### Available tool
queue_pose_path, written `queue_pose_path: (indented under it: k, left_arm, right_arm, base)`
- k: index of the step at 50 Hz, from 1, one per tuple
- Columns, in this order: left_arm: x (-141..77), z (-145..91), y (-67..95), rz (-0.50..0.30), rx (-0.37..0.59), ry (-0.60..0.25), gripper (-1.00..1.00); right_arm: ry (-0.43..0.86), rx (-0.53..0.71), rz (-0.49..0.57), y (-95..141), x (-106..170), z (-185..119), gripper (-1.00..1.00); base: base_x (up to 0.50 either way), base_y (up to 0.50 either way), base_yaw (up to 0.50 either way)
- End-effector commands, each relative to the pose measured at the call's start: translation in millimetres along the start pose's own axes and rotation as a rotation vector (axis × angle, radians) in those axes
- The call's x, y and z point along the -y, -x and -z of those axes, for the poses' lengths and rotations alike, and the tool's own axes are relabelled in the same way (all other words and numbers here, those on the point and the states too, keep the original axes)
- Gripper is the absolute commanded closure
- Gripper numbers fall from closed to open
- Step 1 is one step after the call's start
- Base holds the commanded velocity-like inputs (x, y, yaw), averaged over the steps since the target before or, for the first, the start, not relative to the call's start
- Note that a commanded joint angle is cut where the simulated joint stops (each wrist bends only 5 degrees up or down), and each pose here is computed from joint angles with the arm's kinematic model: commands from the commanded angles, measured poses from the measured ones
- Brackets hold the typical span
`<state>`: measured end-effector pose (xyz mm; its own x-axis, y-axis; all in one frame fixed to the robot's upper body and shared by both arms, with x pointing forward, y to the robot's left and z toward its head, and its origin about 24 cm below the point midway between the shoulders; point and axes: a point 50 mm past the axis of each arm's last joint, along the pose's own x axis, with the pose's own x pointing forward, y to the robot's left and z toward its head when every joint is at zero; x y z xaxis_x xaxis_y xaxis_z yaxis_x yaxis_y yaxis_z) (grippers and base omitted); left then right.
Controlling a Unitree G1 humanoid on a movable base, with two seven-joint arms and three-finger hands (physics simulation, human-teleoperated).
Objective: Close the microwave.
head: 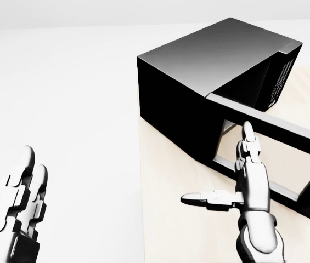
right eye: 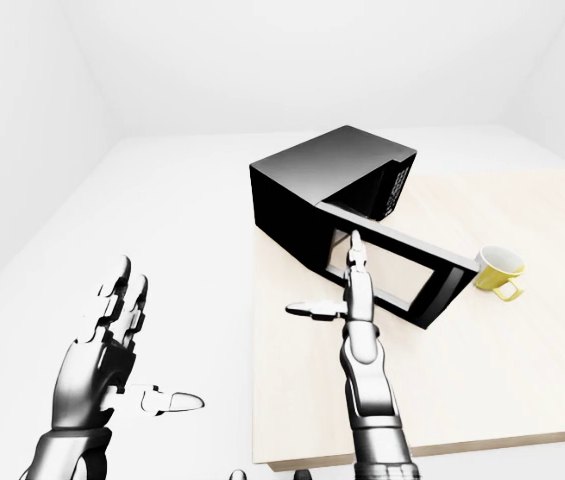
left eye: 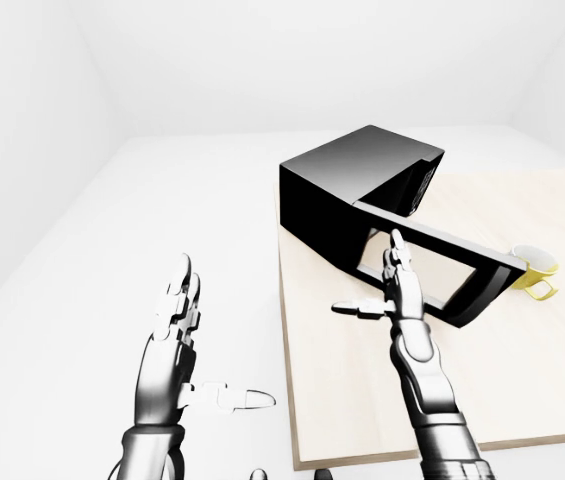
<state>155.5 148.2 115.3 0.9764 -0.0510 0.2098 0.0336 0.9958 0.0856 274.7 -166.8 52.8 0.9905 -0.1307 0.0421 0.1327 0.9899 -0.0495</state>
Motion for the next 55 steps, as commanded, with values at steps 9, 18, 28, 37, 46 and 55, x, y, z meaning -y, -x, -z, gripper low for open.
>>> queue_pose_path:
  k: [9,18,28,37,46,55]
  left_arm:
    - [1,0,0.4,0.003,0.000,-0.003,-1.00]
    - [1,0,0.0,0.003,-0.001,-0.004,-1.00]
    - [1,1,-0.6,-0.001,-0.003,-0.009,-1.00]
    - [3,2,-1.2,0.007,-0.007,-0.013,-1.00]
    - [3,3,-1.4,0.007,-0.009,-0.014,-1.00]
    - [5,4,-1.3,0.009,-0.012,-0.017,-1.00]
  right_arm:
    - [-0.033,-0.045,0.044,-51,5,-1,-1.00]
    - [-0.034,-0.130,0.051,-78,5,7,-1.00]
    - [-0.010,-0.230,0.047,-100,0,5,-1.00]
    - [0.012,-0.268,0.026,-107,-13,1,-1.00]
    - [0.037,-0.273,-0.005,-112,-26,-6,-1.00]
    - [0.035,-0.257,-0.010,-113,-24,-8,-1.00]
  base:
    - [0.00,0.00,0.00]
    - [0.00,0.00,0.00]
    - [0.00,0.00,0.00]
    - [0.00,0.00,0.00]
    - [0.01,0.00,0.00]
    - [0.01,0.00,0.00]
